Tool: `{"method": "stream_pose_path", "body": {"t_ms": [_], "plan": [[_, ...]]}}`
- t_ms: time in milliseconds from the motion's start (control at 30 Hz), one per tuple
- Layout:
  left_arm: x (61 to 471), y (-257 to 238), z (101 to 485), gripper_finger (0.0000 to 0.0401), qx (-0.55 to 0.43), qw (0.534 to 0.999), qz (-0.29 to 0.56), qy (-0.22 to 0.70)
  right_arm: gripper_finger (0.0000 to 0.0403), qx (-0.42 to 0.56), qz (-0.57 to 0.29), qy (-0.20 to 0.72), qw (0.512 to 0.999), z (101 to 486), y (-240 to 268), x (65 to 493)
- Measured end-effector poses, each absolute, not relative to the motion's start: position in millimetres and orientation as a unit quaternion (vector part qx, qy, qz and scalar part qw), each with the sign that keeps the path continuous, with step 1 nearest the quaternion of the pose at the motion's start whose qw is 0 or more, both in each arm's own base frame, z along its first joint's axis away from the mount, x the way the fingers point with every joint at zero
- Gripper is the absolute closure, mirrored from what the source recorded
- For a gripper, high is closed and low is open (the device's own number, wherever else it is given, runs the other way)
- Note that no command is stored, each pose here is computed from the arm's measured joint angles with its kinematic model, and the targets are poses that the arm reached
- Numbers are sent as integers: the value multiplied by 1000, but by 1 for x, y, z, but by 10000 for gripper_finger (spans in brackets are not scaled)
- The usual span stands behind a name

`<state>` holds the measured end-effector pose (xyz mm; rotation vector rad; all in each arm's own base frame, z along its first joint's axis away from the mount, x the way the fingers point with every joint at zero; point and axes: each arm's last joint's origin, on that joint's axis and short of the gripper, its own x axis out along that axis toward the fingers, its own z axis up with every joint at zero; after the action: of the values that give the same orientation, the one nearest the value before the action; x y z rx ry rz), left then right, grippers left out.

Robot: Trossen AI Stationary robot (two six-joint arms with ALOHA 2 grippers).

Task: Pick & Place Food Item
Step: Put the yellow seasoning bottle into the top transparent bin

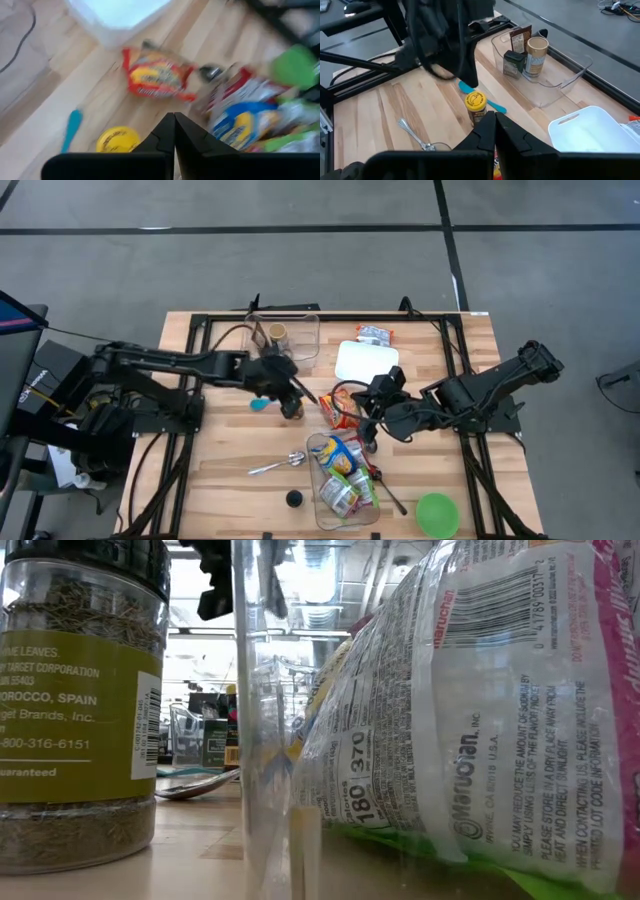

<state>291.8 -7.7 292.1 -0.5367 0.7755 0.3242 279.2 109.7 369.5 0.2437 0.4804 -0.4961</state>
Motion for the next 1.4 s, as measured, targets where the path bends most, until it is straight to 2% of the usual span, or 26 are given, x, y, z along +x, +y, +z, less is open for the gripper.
{"method": "stream_pose_path", "body": {"t_ms": [233, 500, 1167, 1267, 1400], "plan": [[320, -9, 285, 401, -200, 832, 171, 489, 401, 119, -242, 236, 934, 369, 110, 279], [328, -10, 259, 401, -183, 795, 184, 548, 401, 119, -240, 236, 934, 369, 111, 279], [328, -5, 257, 400, -184, 786, 192, 557, 401, 120, -238, 237, 934, 369, 111, 279], [328, -5, 257, 388, -184, 786, 192, 558, 401, 120, -238, 237, 934, 369, 111, 279], [327, -5, 257, 348, -185, 786, 192, 557, 401, 120, -238, 237, 934, 369, 111, 279]]}}
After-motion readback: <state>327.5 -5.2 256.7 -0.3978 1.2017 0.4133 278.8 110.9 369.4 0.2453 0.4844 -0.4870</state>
